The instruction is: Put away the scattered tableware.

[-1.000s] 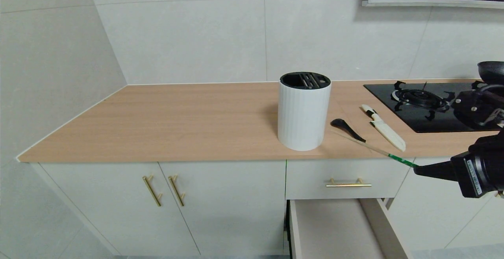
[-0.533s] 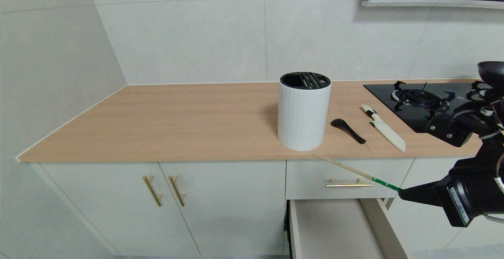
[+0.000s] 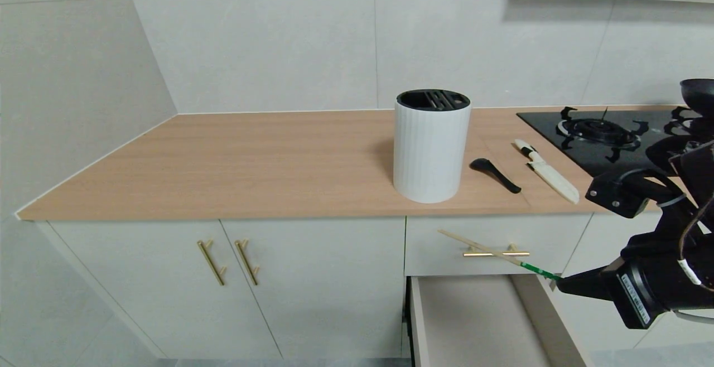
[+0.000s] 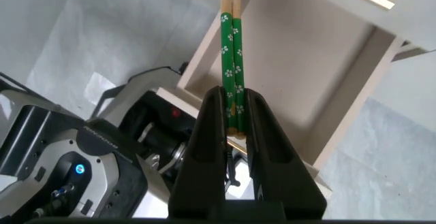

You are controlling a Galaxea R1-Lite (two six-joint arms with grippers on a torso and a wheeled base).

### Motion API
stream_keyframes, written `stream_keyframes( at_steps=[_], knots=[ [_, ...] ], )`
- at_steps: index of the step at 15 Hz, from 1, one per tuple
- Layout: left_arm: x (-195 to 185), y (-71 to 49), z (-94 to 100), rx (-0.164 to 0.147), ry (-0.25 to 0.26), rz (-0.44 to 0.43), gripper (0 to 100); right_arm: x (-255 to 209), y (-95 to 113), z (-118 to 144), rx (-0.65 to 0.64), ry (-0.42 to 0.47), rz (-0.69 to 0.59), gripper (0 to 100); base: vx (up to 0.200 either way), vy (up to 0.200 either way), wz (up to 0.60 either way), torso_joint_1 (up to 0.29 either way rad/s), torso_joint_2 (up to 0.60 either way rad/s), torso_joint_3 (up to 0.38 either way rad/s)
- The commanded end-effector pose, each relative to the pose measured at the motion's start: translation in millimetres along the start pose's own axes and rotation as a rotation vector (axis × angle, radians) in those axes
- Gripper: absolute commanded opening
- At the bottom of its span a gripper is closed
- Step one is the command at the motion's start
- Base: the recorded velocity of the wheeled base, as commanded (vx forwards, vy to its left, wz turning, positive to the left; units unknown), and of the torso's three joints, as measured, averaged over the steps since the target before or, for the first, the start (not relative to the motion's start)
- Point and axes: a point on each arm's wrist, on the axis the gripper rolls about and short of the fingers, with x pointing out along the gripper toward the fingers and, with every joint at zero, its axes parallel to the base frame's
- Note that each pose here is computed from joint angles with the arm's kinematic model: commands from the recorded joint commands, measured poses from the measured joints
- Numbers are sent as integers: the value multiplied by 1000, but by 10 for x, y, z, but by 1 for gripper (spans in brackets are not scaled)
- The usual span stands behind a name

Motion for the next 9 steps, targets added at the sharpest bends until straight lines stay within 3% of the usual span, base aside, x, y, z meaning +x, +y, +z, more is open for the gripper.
stream_keyframes(
  at_steps=[1, 9],
  knots=[
    [1, 0, 2, 0, -1, 0, 100, 34, 2, 1, -1, 12, 2, 0, 0, 0, 0, -193, 471, 276],
    [1, 0, 2, 0, -1, 0, 100, 179, -9, 6, 3, 63, 3, 0, 0, 0, 0, -196, 481, 287]
  ],
)
